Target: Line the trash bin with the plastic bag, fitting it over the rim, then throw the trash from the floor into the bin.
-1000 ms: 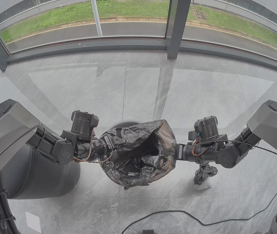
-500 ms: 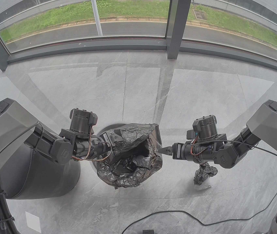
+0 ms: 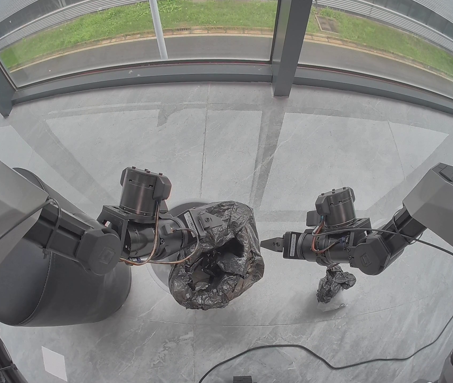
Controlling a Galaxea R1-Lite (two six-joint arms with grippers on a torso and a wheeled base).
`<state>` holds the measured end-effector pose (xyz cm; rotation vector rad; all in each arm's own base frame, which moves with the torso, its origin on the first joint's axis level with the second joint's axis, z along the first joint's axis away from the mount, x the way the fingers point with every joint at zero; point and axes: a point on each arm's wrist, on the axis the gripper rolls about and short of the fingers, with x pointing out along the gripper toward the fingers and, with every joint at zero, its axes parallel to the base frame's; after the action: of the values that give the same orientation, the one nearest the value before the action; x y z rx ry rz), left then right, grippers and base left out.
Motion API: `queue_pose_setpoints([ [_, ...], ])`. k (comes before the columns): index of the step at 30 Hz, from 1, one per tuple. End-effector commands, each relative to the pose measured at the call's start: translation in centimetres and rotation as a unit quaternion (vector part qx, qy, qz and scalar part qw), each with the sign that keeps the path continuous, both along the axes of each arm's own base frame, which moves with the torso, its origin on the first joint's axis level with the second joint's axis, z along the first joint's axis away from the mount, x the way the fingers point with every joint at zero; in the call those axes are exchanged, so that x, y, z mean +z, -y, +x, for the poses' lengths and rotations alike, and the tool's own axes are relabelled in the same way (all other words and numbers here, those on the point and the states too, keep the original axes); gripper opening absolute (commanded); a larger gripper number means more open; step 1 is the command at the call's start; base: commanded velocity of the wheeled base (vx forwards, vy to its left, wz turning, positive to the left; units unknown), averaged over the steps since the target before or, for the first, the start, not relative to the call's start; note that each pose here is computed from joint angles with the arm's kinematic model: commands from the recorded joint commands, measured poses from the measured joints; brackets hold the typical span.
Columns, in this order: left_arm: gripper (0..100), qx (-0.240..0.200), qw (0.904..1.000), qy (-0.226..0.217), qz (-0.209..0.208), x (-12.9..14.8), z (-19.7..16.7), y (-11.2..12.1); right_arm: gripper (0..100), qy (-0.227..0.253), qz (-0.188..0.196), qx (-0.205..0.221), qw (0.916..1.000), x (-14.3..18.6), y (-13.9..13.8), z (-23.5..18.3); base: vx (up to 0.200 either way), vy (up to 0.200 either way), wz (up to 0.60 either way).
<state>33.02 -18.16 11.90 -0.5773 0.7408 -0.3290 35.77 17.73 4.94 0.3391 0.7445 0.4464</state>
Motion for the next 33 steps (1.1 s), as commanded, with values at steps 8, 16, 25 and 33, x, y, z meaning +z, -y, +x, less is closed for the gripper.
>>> queue_pose_setpoints([
  [8,100,0.02,0.9996,0.019,-0.008,1.7,-0.4,-1.6,100,0.001,0.001,0.0,1.0,0.1,0.0,-0.1,0.0,0.0,0.0],
  [16,100,0.074,0.9971,0.016,-0.002,1.3,1.4,-5.3,100,0.0,0.001,0.001,1.0,0.1,0.0,-0.1,0.0,0.0,0.0],
  [25,100,0.07,0.997,0.03,-0.011,3.1,-0.3,-8.2,100,-0.002,-0.001,0.001,1.0,-0.1,-0.1,-0.1,0.0,0.0,0.0],
  [33,100,-0.063,0.9929,-0.005,-0.1,5.2,-6.0,-3.8,100,-0.002,-0.001,0.0,1.0,-0.1,0.0,-0.1,0.0,0.0,0.0],
])
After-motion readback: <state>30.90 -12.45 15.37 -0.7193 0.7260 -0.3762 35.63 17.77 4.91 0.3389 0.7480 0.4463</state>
